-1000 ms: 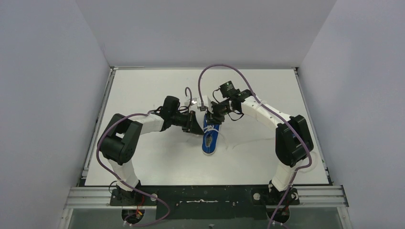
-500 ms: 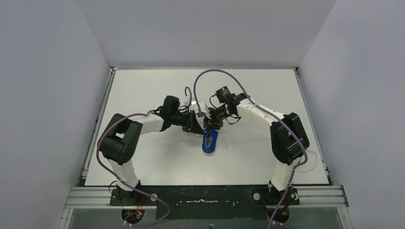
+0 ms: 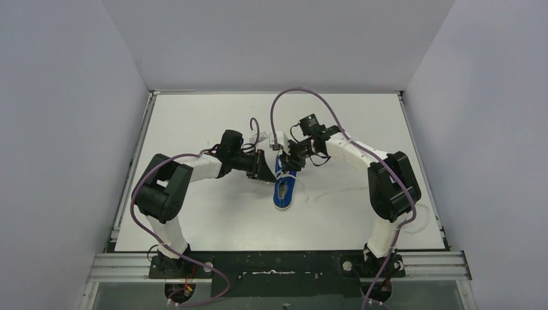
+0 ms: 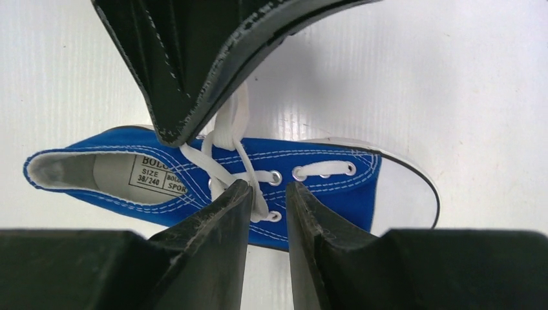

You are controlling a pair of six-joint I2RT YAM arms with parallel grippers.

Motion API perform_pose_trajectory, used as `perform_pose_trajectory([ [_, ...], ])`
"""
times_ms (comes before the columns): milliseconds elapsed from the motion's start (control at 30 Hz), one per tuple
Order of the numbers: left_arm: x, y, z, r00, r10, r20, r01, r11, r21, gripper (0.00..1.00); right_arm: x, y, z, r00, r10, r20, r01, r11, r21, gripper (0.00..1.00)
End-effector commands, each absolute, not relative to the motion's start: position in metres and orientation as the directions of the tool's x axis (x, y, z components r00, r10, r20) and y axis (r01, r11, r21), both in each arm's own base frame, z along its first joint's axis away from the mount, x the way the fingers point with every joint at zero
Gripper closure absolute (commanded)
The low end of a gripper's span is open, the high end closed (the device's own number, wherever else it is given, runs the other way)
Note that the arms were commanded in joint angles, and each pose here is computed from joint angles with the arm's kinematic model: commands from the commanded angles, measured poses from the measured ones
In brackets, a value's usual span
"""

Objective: Tie the shoes
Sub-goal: Cross the shoelace with the shoelace.

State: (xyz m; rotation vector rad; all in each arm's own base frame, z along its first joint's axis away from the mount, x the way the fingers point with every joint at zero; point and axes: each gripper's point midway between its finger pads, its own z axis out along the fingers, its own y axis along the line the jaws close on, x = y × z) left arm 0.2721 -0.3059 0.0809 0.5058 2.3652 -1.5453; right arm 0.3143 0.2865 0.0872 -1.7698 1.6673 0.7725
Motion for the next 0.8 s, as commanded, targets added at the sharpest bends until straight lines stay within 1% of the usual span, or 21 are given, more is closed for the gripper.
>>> perform_pose_trajectory([
  [0,0.274,-0.307,0.089,-0.878,0.148,-0.456,0.478,0.337,-0.811,1.00,0.323,0.295,0.115,0.114,-0.598,-0.793,-0.993,-0.056,-0.101,0.72],
  [233,0.275,-0.307,0.089,-0.878,0.147,-0.456,0.478,0.337,-0.811,1.00,0.308,0.302,0.101,0.121,-0.609,-0.783,-0.992,-0.106,-0.071,0.72],
  [400,0.276,-0.308,0.091,-0.878,0.143,-0.458,0.478,0.337,-0.811,1.00,0.314,0.301,0.097,0.115,-0.626,-0.771,-0.993,-0.082,-0.082,0.73],
  [433,0.276,-0.308,0.091,-0.877,0.143,-0.458,0.479,0.337,-0.811,1.00,0.316,0.300,0.096,0.114,-0.631,-0.768,-0.993,-0.075,-0.086,0.75],
  [467,0.275,-0.307,0.091,-0.877,0.143,-0.458,0.478,0.338,-0.811,1.00,0.318,0.300,0.097,0.111,-0.631,-0.768,-0.994,-0.066,-0.090,0.80],
  [500,0.276,-0.307,0.092,-0.876,0.141,-0.462,0.481,0.342,-0.807,1.00,0.319,0.300,0.100,0.107,-0.627,-0.772,-0.994,-0.057,-0.091,0.87],
  [533,0.277,-0.306,0.093,-0.874,0.139,-0.466,0.484,0.347,-0.803,1.00,0.320,0.300,0.103,0.104,-0.619,-0.778,-0.994,-0.051,-0.092,0.97],
  [567,0.278,-0.306,0.094,-0.873,0.136,-0.468,0.484,0.351,-0.801,1.00,0.319,0.298,0.106,0.099,-0.612,-0.784,-0.995,-0.045,-0.091,1.00],
  [767,0.292,-0.302,0.096,-0.863,0.124,-0.490,0.497,0.382,-0.779,1.00,0.311,0.294,0.123,0.055,-0.552,-0.832,-0.998,-0.015,-0.057,1.00],
])
